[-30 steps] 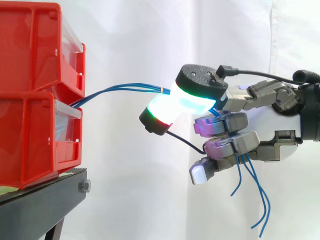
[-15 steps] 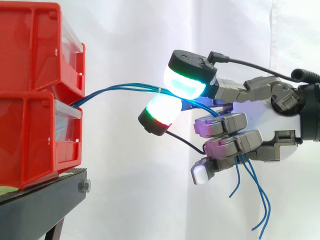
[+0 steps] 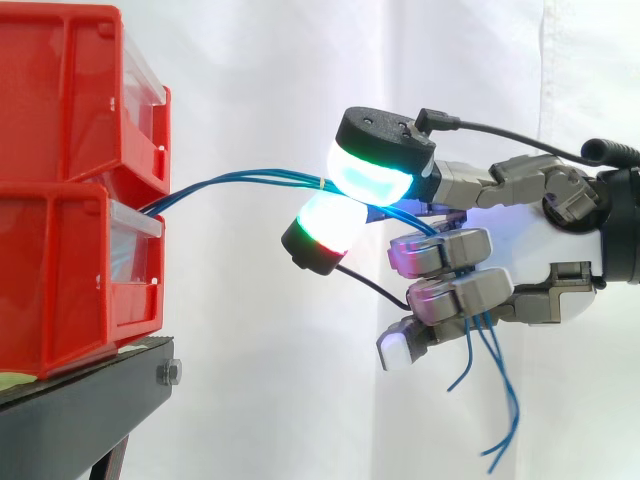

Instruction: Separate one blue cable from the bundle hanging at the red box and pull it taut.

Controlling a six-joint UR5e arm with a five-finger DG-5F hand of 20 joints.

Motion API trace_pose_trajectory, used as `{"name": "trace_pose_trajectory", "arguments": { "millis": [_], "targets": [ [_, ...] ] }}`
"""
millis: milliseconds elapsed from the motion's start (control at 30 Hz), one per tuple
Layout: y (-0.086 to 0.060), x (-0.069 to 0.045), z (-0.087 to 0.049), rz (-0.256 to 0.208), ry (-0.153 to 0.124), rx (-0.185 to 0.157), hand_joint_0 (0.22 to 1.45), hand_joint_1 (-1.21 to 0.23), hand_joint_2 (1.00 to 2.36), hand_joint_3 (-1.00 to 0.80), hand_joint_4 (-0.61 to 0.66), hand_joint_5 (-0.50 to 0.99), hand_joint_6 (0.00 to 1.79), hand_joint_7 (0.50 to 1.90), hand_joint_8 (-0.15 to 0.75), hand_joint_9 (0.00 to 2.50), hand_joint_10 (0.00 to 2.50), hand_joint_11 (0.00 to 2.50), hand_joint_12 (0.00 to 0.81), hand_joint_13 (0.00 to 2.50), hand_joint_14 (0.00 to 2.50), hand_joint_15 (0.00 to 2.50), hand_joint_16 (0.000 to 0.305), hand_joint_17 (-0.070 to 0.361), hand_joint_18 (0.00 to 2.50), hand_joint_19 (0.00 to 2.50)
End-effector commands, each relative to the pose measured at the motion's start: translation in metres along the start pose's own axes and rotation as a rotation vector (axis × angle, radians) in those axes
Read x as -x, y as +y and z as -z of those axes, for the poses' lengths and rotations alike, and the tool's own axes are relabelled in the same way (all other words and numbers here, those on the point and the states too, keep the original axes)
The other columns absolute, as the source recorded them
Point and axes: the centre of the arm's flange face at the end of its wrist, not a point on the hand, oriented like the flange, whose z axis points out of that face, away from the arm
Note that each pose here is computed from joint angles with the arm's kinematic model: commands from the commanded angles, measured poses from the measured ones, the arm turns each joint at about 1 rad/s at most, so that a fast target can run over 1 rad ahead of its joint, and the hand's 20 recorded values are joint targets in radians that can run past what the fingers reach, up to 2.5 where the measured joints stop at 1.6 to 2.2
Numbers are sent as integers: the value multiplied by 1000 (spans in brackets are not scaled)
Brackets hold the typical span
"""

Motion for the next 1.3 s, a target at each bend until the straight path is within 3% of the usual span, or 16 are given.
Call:
{"name": "trace_pose_trajectory", "arguments": {
  "millis": [0,67,300,533,567,700,867,1000,1100,1233,1267],
  "targets": [
    [1,0,0,0,0,1,838,-907,1000,-500,-242,-221,898,1107,72,932,934,1674,278,1007,606,1595,42,94,647,682],
    [0,0,0,0,0,-1,818,-922,1000,-500,-249,-220,885,1111,75,912,848,1690,283,1007,388,1681,42,95,640,648],
    [0,-1,0,0,1,0,691,-968,1000,-500,-231,-225,863,1088,90,901,725,1716,287,1008,191,1736,43,96,619,648],
    [1,-1,0,0,1,1,523,-969,1000,-500,-178,-231,850,1028,129,903,841,1616,312,1017,266,1660,46,105,631,682],
    [1,0,0,0,0,1,467,-919,1000,-500,-151,-232,848,992,152,897,950,1540,340,1019,364,1578,51,114,649,687],
    [1,-1,0,-1,1,2,433,-830,1000,-500,-123,-231,844,944,182,920,1042,1458,368,1041,474,1492,54,122,675,702],
    [0,-1,0,0,1,1,488,-606,1000,-500,-143,-225,829,981,159,966,907,1568,333,1063,386,1549,51,114,652,734],
    [0,-1,0,0,1,1,601,-561,1000,-500,-178,-220,837,1052,118,1005,733,1719,300,1086,237,1668,45,101,623,758],
    [1,-2,1,-1,2,3,618,-599,1001,-494,-183,-220,848,1073,122,1008,736,1704,297,1088,233,1669,45,100,624,760],
    [0,-1,0,0,1,1,645,-688,1021,-269,-197,-222,900,1101,131,1013,833,1680,301,1105,241,1664,44,100,639,758],
    [0,-1,0,0,1,1,653,-707,1025,-211,-220,-218,908,1177,132,1018,874,1673,302,1109,240,1666,44,99,641,758]
  ]
}}
